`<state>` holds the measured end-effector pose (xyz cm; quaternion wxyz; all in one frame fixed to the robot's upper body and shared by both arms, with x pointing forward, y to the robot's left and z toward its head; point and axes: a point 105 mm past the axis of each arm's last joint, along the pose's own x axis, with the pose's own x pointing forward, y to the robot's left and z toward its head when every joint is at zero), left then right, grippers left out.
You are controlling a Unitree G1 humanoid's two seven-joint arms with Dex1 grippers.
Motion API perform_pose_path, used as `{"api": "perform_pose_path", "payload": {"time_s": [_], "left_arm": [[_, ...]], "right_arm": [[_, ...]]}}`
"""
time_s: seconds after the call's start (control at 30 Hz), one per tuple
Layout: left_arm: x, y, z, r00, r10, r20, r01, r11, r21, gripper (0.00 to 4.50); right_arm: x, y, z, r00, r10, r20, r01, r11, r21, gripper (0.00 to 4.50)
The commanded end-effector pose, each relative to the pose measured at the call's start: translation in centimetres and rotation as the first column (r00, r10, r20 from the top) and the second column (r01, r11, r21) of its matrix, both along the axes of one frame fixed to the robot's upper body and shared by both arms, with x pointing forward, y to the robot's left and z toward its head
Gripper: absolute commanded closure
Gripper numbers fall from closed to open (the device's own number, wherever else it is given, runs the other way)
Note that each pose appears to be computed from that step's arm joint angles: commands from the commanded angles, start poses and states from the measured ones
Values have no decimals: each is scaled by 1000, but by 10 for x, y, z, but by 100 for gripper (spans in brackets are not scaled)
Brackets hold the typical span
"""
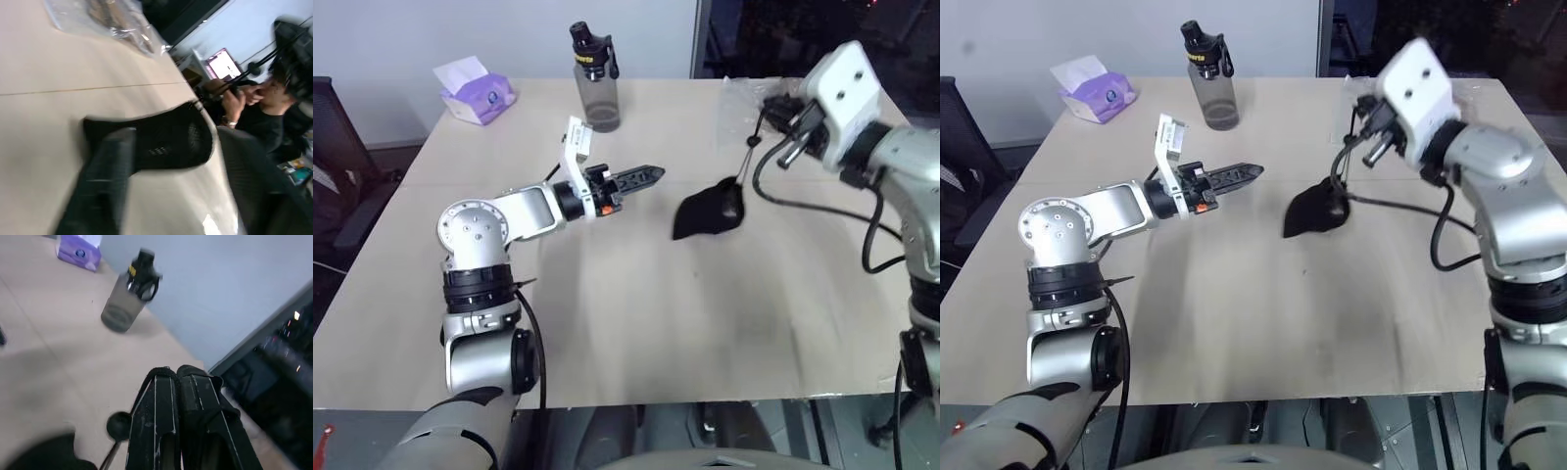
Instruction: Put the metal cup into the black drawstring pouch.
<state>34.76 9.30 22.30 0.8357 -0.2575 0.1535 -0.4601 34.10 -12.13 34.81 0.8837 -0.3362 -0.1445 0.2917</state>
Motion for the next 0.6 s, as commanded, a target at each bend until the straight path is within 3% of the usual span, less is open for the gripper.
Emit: {"api": "perform_pose_path", "payload": {"time_s": [0.03,0.33,0.6], "left_arm": [[4,-3,31,966,60,253,-54,998,-33,170],[-11,-56,75,828,-107,550,109,994,28,170],[-14,-85,77,774,-193,603,169,981,98,170]], "right_arm": [[-7,2,38,992,12,127,-7,999,-37,450],[-15,18,2,995,89,46,-81,985,-155,450],[-27,28,-6,992,119,39,-109,976,-189,450]]}}
